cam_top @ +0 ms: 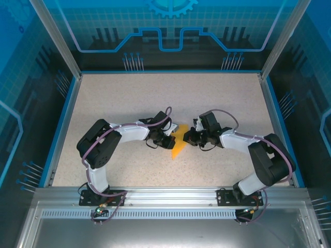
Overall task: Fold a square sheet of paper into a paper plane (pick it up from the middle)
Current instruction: Third fold the triangle at the center of the table.
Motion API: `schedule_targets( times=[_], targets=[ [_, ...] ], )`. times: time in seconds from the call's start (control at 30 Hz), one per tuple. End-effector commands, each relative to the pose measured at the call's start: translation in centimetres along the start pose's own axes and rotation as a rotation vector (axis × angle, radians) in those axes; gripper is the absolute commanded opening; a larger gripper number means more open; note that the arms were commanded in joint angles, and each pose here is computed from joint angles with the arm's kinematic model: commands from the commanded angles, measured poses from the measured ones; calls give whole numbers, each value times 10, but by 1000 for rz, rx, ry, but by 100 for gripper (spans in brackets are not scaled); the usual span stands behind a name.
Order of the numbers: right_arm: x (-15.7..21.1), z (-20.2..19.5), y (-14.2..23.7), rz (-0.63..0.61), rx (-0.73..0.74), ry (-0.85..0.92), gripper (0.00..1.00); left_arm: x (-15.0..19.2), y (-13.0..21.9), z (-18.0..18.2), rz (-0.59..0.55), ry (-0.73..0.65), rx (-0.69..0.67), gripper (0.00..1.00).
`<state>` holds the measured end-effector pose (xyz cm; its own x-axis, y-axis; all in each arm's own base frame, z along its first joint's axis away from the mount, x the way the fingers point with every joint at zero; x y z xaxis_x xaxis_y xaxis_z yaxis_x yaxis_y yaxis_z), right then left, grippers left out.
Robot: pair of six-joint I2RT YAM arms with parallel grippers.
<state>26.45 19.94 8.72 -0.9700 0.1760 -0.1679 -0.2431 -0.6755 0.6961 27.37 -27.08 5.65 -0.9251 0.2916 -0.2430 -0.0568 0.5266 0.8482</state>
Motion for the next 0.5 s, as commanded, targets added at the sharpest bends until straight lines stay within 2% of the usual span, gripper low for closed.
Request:
schedule_targets(
  times=[0.0,0.27,0.47],
  targets=[
    [-3,-2,-13,14,16,-17,6,20,-8,11,91,24,-52,0],
    [10,-32,-31,98,86,-46,4,21,-7,10,92,23,-45,0],
    [9,-10,-11,52,38,-12,6,18,-5,8,85,20,-40,0]
  ],
)
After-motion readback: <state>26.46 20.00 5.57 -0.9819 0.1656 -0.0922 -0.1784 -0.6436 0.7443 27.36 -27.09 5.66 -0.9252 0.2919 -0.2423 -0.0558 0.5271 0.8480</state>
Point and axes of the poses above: each hand's point on the last joint's axis, 136 mm out from that joint toward the fingers, its own y axis back along the fingers, its own z axis along the line the jaws close on, x = y × z, the point moved 5 cm from there along y, back along the fingers, and after that the axes turned 6 degrees about y, right-handed, at the moved point
